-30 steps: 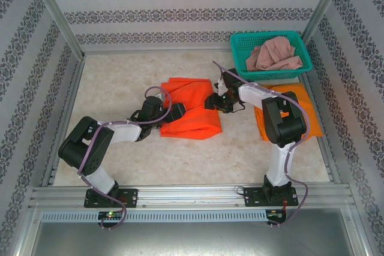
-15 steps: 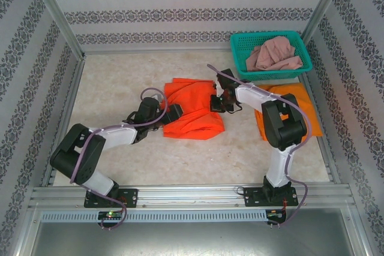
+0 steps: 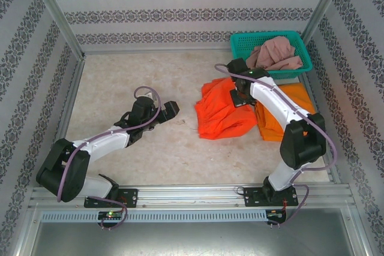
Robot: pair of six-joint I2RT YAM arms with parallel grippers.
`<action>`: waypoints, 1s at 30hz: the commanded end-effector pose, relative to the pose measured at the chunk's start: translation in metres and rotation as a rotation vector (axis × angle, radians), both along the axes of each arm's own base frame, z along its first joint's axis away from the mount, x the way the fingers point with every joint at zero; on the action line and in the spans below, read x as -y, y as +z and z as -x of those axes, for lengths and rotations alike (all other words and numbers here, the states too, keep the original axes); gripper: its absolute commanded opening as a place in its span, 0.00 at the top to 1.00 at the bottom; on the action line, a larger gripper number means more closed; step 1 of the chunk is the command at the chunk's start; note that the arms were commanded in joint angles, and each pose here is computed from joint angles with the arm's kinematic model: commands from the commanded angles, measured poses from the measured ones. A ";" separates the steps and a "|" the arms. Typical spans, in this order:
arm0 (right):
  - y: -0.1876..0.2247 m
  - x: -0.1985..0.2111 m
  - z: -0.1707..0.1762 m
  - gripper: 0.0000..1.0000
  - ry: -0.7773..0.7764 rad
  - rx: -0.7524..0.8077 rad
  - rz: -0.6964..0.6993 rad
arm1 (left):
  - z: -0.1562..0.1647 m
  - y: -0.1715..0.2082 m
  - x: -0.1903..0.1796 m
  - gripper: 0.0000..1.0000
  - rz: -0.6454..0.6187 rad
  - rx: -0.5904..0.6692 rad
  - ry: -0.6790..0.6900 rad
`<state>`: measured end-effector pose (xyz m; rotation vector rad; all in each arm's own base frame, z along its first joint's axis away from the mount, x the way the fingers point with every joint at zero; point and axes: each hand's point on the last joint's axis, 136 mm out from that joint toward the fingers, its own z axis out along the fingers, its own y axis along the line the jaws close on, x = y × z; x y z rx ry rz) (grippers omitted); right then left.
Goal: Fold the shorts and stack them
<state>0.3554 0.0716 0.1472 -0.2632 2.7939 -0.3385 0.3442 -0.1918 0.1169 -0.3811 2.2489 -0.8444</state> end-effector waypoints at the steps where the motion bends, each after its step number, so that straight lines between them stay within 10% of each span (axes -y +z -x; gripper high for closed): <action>1: 0.038 0.036 0.006 1.00 -0.010 0.039 0.143 | 0.002 -0.007 -0.004 0.00 -0.016 -0.010 0.002; 30: 0.137 0.110 0.014 1.00 -0.174 0.228 0.171 | 0.001 -0.012 -0.009 0.00 0.012 -0.010 0.016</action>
